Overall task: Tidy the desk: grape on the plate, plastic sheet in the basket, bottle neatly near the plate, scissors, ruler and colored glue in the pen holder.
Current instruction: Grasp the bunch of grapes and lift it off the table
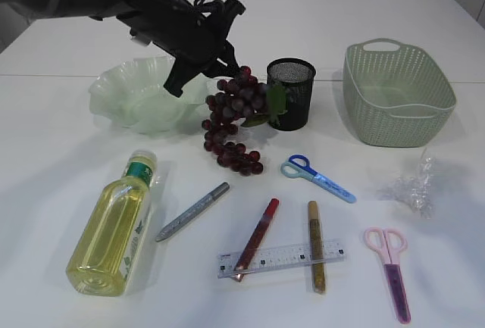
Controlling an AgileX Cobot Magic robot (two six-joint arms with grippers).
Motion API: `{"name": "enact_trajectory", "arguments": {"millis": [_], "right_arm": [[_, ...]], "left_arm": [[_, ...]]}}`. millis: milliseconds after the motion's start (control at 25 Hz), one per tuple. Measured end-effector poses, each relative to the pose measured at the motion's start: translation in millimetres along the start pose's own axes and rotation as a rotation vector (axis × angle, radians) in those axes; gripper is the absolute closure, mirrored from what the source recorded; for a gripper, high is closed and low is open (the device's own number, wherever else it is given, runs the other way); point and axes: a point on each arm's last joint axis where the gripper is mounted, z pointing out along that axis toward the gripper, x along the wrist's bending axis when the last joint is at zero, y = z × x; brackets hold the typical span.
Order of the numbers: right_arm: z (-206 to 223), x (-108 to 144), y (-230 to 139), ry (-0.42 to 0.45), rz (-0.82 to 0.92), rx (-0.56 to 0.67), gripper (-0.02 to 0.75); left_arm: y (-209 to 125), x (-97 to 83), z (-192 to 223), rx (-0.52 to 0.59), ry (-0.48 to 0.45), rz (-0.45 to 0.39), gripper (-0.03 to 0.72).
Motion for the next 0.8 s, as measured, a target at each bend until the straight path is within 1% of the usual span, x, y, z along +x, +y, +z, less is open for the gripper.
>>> {"name": "enact_trajectory", "arguments": {"millis": [240, 600, 800], "right_arm": [[0.0, 0.0, -0.2, 0.0, -0.002, 0.002, 0.286], [0.0, -0.2, -2.0, -0.002, -0.006, 0.022, 0.286], [0.0, -0.2, -2.1, -0.002, -0.01, 0.023, 0.286]], "left_arm": [[1.5, -13.1, -23.4, -0.022, -0.027, 0.04, 0.688], [3.6, -35.0, -65.7, -0.071, -0.099, 0.091, 0.688], [3.3, -46.3, -91.8, -0.095, -0.148, 0.105, 0.688]]}}
